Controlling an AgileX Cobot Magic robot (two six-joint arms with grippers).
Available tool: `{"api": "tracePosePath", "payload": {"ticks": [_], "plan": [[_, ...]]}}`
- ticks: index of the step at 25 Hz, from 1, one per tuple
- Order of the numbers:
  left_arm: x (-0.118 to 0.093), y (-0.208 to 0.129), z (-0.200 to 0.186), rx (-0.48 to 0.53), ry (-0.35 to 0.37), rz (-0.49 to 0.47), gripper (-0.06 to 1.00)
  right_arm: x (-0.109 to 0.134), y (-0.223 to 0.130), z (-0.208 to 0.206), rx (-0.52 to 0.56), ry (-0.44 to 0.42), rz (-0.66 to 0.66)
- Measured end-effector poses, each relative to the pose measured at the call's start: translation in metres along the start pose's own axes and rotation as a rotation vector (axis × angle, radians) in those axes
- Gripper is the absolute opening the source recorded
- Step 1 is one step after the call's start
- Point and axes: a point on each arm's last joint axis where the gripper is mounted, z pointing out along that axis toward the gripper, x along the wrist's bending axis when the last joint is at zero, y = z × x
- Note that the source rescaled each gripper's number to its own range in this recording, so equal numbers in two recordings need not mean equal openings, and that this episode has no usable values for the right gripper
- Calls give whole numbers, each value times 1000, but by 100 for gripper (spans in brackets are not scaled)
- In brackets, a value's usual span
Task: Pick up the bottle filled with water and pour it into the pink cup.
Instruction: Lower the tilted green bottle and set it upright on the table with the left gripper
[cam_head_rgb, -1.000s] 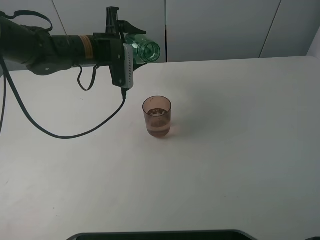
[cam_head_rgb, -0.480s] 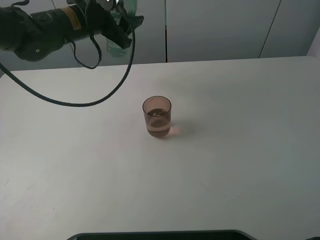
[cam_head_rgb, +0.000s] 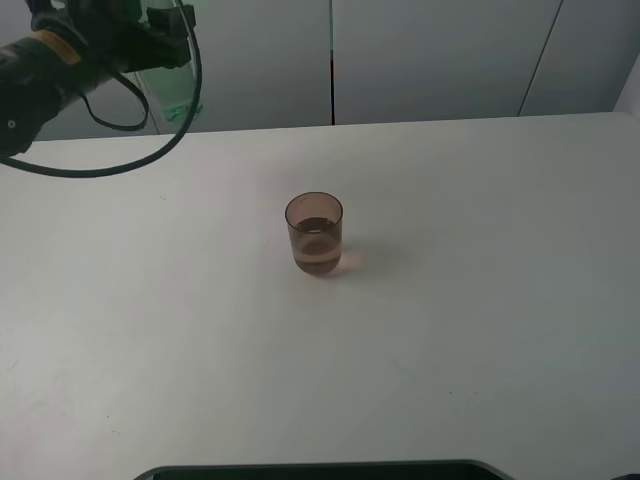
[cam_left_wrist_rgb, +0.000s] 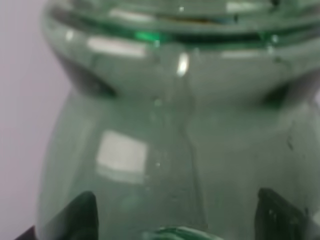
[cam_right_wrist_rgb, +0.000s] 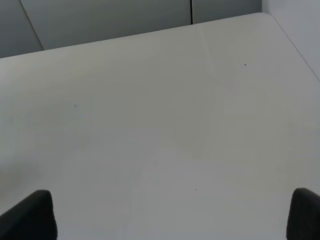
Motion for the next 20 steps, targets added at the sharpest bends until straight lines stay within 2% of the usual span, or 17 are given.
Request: {"api": "tracePosePath", "payload": {"ticks": [3,9,11,17,20], "plan": [[17,-15,-16,5,74,-33,0,0,0,0,0,0,0],[29,-33,-26,-64,134,-55,0,0,0,0,0,0,0],[29,-47,-24,-50,132,-59,0,0,0,0,0,0,0],[26,-102,-16,100,123,-123,0,0,0,0,0,0,0],[27,-117,-12,131,124,-129,0,0,0,0,0,0,0]]}}
